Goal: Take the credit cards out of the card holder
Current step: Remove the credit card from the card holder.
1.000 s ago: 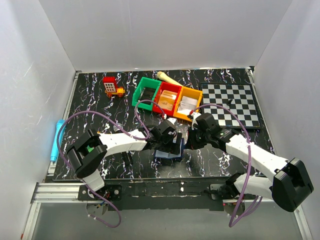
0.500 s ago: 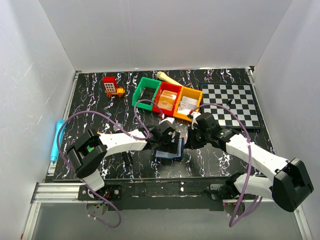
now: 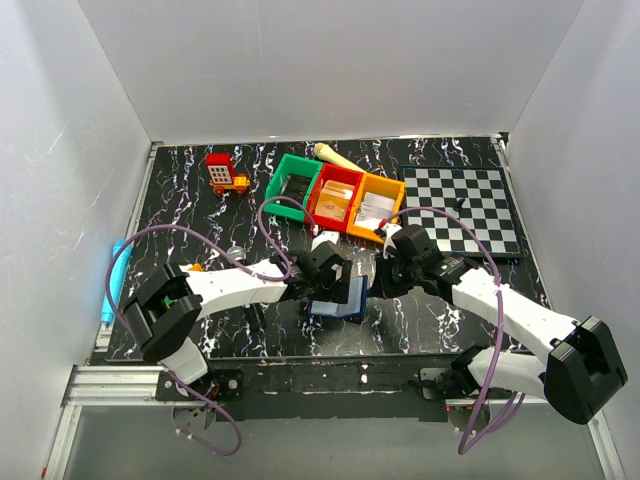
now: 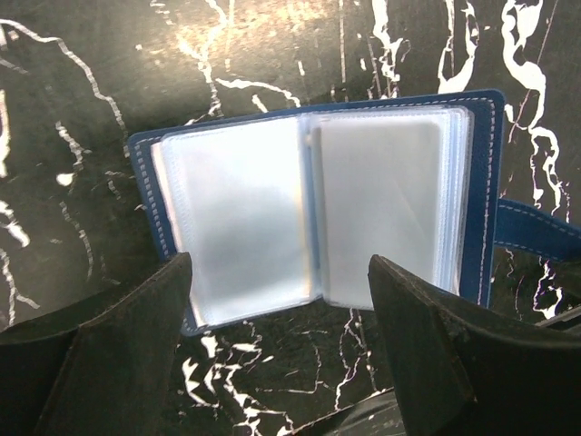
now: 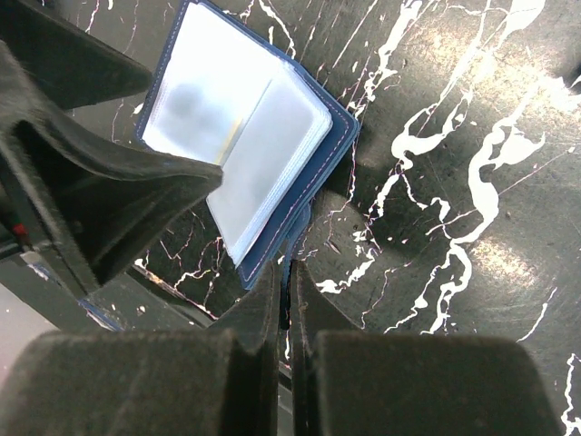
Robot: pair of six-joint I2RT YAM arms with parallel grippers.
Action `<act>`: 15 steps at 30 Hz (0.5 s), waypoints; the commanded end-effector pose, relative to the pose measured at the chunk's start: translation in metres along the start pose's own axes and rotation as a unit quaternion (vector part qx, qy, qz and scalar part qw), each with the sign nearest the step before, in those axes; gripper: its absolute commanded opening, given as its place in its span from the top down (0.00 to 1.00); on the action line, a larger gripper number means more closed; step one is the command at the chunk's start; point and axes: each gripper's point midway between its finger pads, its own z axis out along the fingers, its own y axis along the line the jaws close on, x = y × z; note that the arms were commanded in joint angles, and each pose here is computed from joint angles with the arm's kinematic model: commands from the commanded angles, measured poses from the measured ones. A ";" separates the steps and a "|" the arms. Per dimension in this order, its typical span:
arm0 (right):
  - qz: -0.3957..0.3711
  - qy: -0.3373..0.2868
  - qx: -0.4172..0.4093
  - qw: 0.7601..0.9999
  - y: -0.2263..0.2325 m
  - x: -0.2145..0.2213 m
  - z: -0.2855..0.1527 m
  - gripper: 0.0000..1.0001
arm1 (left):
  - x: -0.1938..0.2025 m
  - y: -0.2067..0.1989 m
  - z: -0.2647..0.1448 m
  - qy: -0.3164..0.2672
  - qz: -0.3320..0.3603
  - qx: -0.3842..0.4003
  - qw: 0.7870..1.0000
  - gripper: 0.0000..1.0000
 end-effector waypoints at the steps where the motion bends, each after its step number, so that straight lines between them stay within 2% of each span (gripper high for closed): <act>1: -0.017 -0.020 -0.015 1.000 0.011 -0.014 -0.011 0.99 | -0.019 0.019 -0.025 -0.045 -0.034 -0.017 0.998 0.21; 5: -0.017 -0.020 -0.018 1.000 0.012 -0.014 -0.011 0.99 | -0.026 0.024 -0.036 -0.064 -0.033 -0.002 0.997 0.19; 9: -0.022 -0.022 -0.020 0.999 0.013 -0.017 -0.013 0.99 | -0.032 -0.012 -0.037 -0.058 0.013 0.081 0.995 0.18; 15: -0.026 -0.026 -0.023 0.999 0.018 -0.021 -0.019 0.99 | -0.026 -0.044 -0.029 -0.038 0.056 0.111 0.991 0.18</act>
